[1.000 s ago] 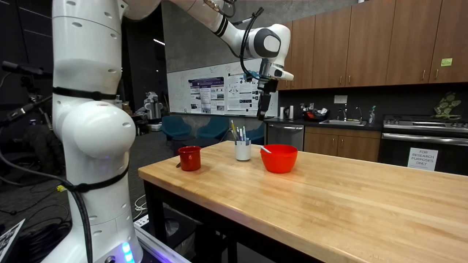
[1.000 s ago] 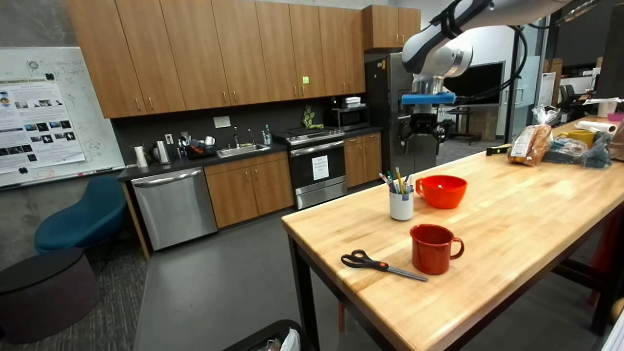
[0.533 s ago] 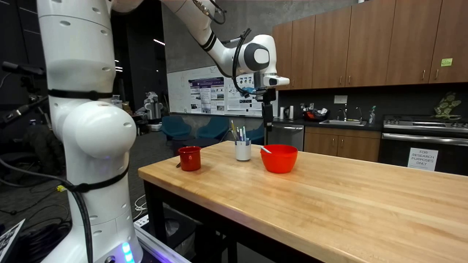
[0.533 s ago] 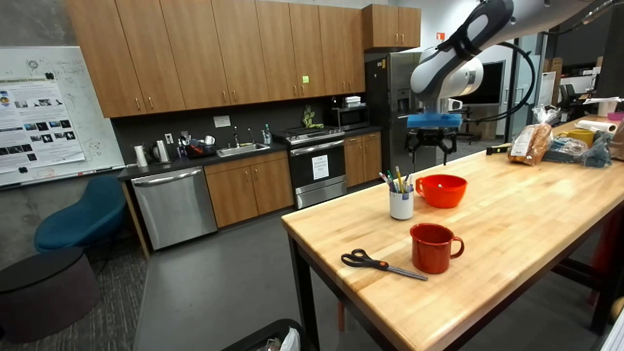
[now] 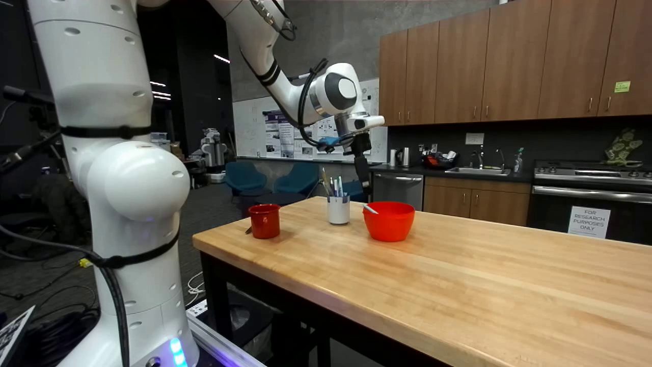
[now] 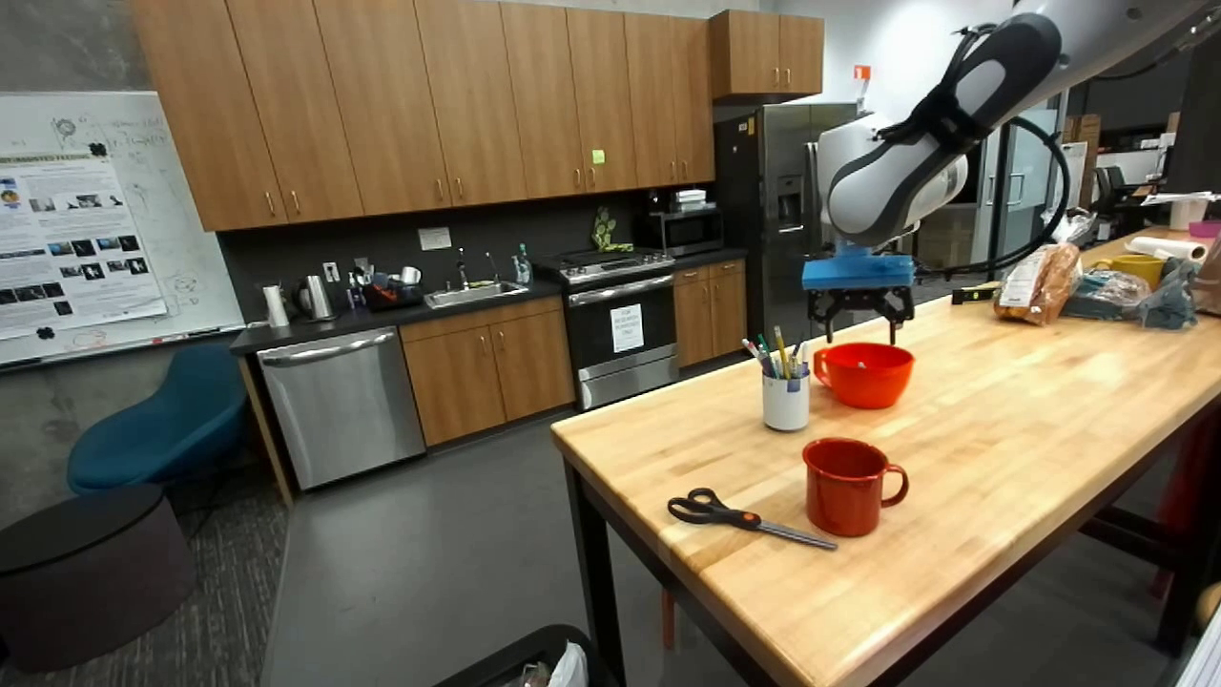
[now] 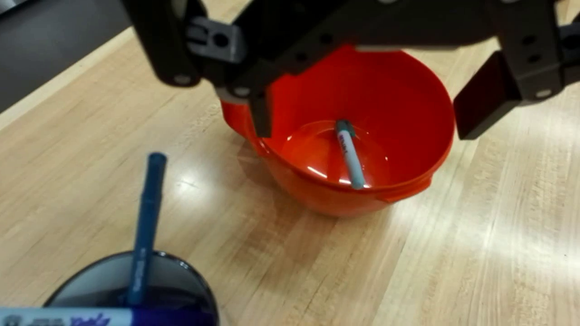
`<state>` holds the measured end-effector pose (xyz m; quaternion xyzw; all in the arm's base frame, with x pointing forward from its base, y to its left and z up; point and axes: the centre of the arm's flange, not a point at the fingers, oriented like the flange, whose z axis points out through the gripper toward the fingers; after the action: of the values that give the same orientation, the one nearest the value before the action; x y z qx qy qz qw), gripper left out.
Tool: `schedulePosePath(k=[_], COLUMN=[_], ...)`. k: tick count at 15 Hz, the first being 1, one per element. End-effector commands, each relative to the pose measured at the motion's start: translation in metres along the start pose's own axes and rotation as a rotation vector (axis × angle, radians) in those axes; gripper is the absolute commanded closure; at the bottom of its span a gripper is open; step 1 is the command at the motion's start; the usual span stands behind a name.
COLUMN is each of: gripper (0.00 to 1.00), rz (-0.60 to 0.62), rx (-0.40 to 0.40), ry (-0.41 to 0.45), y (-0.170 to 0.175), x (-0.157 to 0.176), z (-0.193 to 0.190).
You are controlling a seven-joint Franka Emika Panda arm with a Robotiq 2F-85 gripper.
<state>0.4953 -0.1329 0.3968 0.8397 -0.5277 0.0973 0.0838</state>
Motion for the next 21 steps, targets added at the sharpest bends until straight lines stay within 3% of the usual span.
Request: schedulePosePath(k=[1, 15, 17, 19, 20, 21], gripper=[0.0, 0.0, 0.06, 0.04, 0.1, 0.3], rz=[0.019, 0.088, 0.092, 0.098, 0.099, 0.1], rx=[-0.013, -0.059, -0.063, -0.066, -0.067, -0.068], ry=[0.021, 0.119, 0.12, 0.121, 0.12, 0.119], y=[0.016, 0.016, 0.015, 0.013, 0.013, 0.012], x=[-0.022, -0.028, -0.028, -0.028, -0.028, -0.028], z=[-0.002, 0.025, 0.027, 0.029, 0.03, 0.031])
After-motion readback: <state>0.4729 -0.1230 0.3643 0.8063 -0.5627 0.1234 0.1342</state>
